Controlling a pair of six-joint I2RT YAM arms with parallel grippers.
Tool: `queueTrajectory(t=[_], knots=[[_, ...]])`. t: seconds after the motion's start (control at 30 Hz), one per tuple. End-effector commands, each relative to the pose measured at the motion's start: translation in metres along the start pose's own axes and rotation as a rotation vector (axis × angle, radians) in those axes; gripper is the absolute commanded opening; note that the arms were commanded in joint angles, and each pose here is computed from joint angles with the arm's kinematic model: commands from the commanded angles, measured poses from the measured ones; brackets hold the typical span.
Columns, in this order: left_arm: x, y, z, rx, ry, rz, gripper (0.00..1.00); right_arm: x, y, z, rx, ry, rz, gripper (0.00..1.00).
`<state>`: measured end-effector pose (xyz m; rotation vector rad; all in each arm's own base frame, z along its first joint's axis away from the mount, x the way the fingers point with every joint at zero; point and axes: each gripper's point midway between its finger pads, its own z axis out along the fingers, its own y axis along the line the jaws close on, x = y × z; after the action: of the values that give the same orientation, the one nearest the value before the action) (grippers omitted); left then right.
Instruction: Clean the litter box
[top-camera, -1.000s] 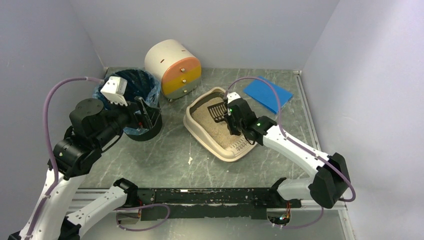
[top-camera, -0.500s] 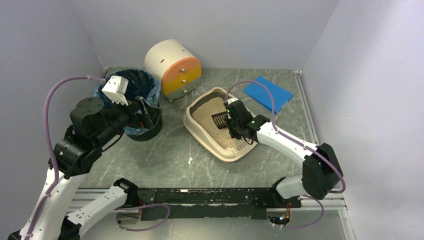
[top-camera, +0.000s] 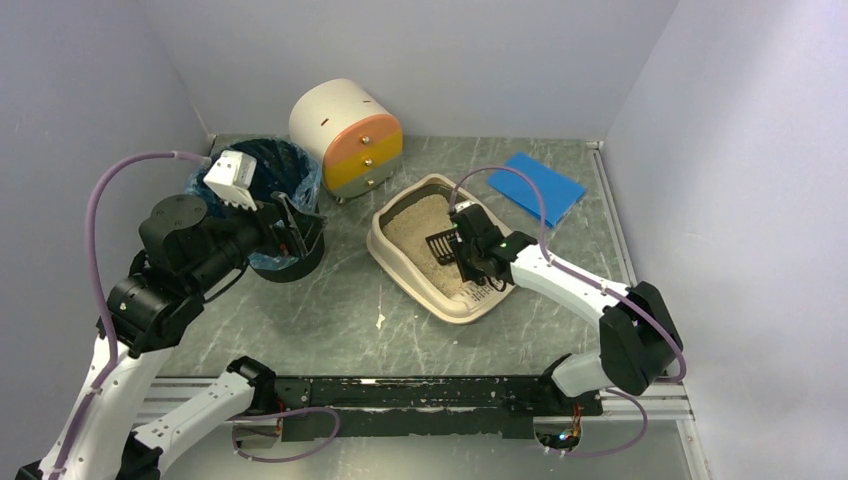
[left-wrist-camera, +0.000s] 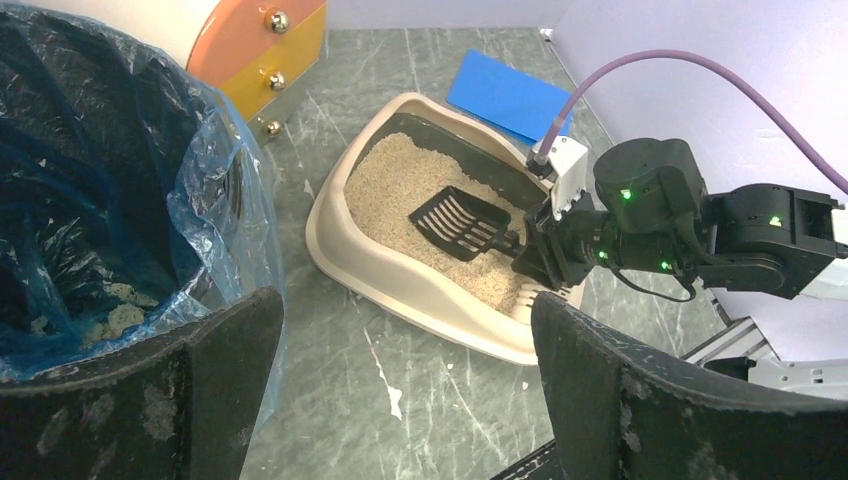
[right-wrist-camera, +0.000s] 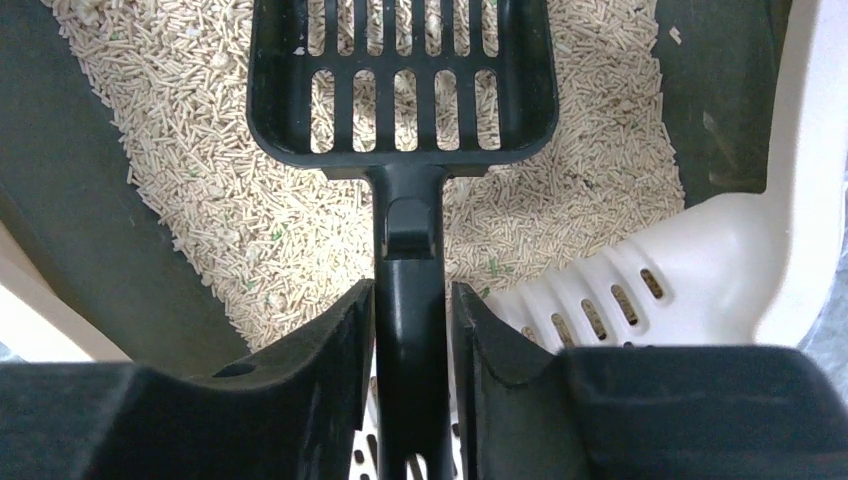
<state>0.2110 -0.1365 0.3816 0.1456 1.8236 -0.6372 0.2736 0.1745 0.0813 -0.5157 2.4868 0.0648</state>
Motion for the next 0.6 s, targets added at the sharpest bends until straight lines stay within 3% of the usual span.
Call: queueTrajectory(t=[0.0, 0.07, 0.17, 0.2, 0.57], knots=[[0.000, -0.006, 0.003, 0.031, 0.012, -0.012, 0.99, -0.003, -0.007, -0.013, 0.016, -0.017, 0.030, 0.41], [0.001, -0.005, 0.005, 0.022, 0.023, -0.011, 0.99, -0.006, -0.010, -0.021, 0.025, -0.032, 0.042, 0.54], [0.004, -0.005, 0.008, 0.024, 0.039, -0.010, 0.99, -0.014, -0.010, -0.035, 0.017, -0.059, 0.055, 0.93], [0.004, -0.006, 0.009, 0.027, 0.043, -0.012, 0.99, -0.019, -0.010, -0.041, 0.008, -0.074, 0.061, 0.99], [0.002, -0.025, 0.018, 0.126, 0.052, -0.049, 0.98, -0.095, -0.019, -0.128, -0.027, -0.418, 0.333, 1.00]])
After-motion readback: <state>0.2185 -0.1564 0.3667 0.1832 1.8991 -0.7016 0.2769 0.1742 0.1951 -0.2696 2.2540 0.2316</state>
